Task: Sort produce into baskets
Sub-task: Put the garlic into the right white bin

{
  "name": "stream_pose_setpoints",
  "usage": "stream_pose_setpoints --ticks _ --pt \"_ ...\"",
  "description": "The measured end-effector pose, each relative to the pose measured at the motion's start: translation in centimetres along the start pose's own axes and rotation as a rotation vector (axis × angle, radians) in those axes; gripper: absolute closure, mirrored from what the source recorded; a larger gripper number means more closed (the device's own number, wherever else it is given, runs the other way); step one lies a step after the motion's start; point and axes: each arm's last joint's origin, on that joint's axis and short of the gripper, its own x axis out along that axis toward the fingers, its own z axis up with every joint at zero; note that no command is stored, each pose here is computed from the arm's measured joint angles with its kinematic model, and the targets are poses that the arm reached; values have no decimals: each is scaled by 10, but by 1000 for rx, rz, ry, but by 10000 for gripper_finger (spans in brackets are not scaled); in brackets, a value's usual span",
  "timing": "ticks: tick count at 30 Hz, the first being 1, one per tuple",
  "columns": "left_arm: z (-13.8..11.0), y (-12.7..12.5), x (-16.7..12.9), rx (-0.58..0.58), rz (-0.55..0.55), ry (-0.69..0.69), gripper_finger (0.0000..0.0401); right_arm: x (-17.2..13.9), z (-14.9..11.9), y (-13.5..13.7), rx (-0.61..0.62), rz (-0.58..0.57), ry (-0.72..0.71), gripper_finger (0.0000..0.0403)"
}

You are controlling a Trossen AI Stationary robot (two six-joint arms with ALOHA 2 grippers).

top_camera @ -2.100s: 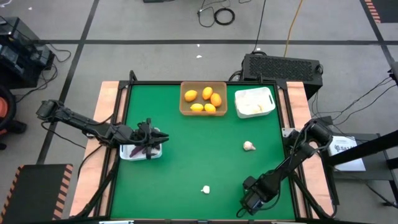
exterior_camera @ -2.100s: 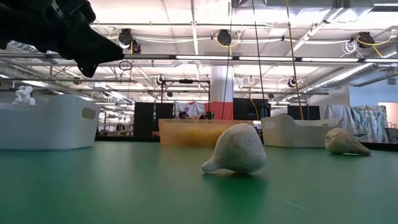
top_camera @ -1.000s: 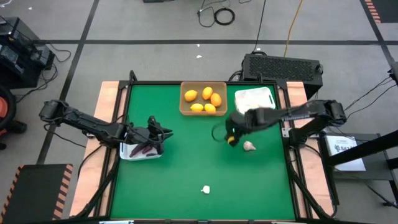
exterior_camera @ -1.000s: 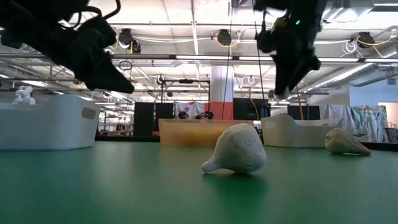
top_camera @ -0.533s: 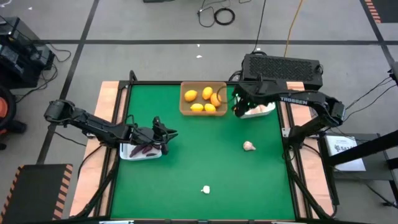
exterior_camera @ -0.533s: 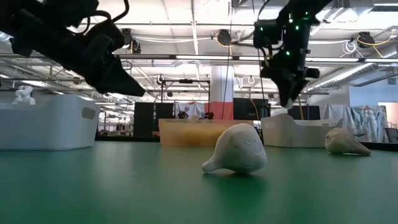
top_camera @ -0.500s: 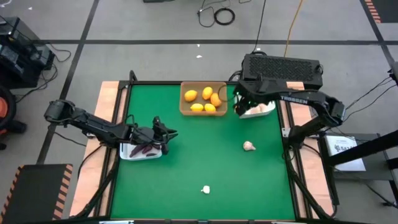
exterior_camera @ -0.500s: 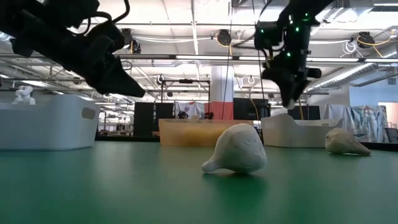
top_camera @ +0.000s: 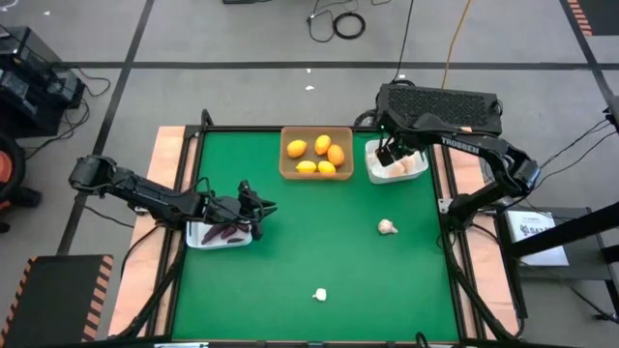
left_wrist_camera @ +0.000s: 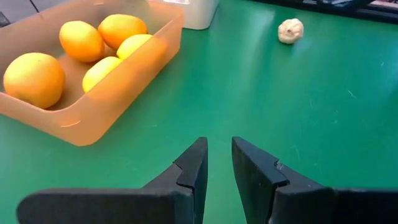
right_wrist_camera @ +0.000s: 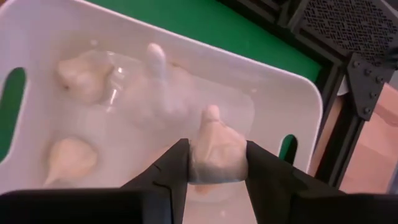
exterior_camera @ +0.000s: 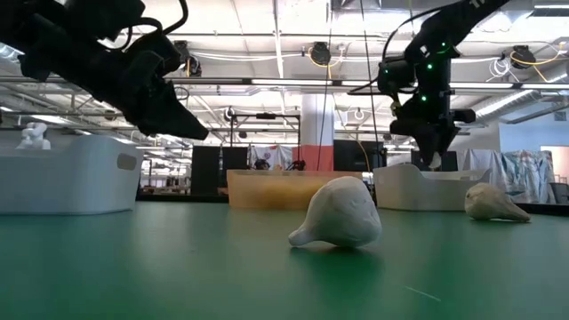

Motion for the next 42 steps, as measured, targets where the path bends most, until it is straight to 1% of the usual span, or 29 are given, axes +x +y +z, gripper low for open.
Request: stream_pose_setpoints --ticks 5,8,13,17,20,24,26,28,33,38,42 --pt "7 -3 1 11 -16 21 321 3 3 -7 14 -10 8 248" --pt "8 -3 1 34 -16 21 321 4 4 -11 17 -15 13 224" --pt "7 -3 1 38 -15 23 321 5 4 -13 14 -16 21 187" --pt "7 -3 1 39 -15 23 321 5 2 -13 6 -8 37 169" --pt "7 -3 1 41 -13 22 321 4 2 -11 -1 53 62 164" --pt "7 -3 1 57 -10 21 321 3 -1 -5 -17 200 115 163" --pt "7 -3 1 57 -9 21 321 1 -3 0 -26 268 138 163" --pt "7 -3 1 57 -5 20 321 -1 -5 6 -34 309 153 163" --pt "8 -3 1 58 1 18 321 -11 -18 31 -85 334 154 163" --pt "8 -3 1 58 1 18 321 -28 -42 67 -169 372 146 163" --pt "8 -3 1 57 1 18 321 -47 -69 101 -268 447 98 163"
